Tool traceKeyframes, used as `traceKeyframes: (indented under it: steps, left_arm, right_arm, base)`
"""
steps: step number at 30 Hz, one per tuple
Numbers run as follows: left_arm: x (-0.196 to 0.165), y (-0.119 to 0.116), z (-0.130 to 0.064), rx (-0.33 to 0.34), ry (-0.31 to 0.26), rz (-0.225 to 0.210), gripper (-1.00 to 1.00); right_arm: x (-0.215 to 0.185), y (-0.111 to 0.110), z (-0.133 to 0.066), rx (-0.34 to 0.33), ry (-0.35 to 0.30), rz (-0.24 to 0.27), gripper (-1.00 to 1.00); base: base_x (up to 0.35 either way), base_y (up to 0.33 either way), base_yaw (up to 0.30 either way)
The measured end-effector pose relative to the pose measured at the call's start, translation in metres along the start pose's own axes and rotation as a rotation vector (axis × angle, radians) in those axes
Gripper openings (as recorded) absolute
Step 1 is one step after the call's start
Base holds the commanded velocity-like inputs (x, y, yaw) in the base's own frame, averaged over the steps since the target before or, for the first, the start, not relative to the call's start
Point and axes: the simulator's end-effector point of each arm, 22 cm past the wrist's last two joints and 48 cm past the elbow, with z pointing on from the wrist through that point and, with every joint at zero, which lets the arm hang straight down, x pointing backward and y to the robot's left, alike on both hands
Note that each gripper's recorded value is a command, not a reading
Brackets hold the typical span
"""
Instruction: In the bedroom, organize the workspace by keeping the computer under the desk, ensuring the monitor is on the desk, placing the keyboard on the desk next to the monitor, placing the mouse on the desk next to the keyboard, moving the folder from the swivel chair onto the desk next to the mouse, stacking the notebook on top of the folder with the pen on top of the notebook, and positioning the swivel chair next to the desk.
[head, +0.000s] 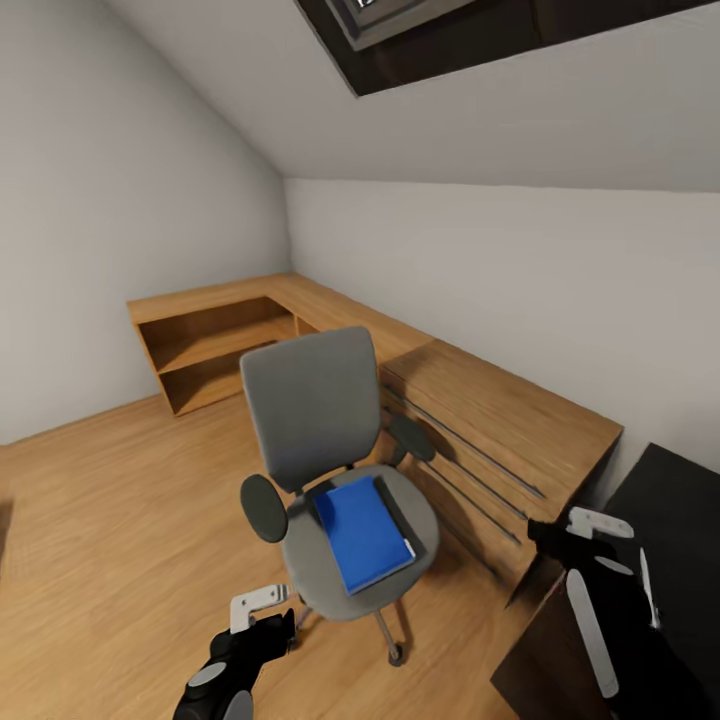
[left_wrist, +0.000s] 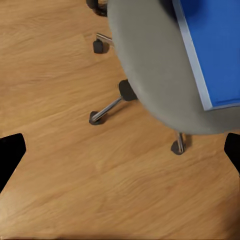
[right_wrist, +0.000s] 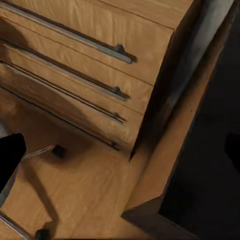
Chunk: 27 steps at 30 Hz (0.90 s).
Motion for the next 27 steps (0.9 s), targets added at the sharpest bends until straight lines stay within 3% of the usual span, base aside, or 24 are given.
traceKeyframes:
  steps: [11,17,20,27]
  left_arm:
    - [0.000,0.003,0.000,-0.008,-0.001,0.004,1.00]
    - [0.000,0.003,0.001,-0.009,0.000,0.004,1.00]
    - [0.000,0.003,0.001,-0.008,0.000,0.005,1.00]
    - [0.002,-0.001,0.000,0.004,0.003,0.009,1.00]
  right_arm:
    - [0.024,0.033,0.003,-0.054,0.042,-0.071,1.00]
    - [0.044,0.047,0.007,-0.082,0.078,-0.101,1.00]
    - [0.045,0.062,0.007,-0.110,0.057,-0.128,1.00]
    - [0.056,0.065,0.013,-0.112,0.045,-0.135,1.00]
  base:
    - [0.000,0.306,0.262]
    - [0.000,0.329,0.047]
    - [0.049,0.320,0.004]
    - [0.173,0.127,0.001]
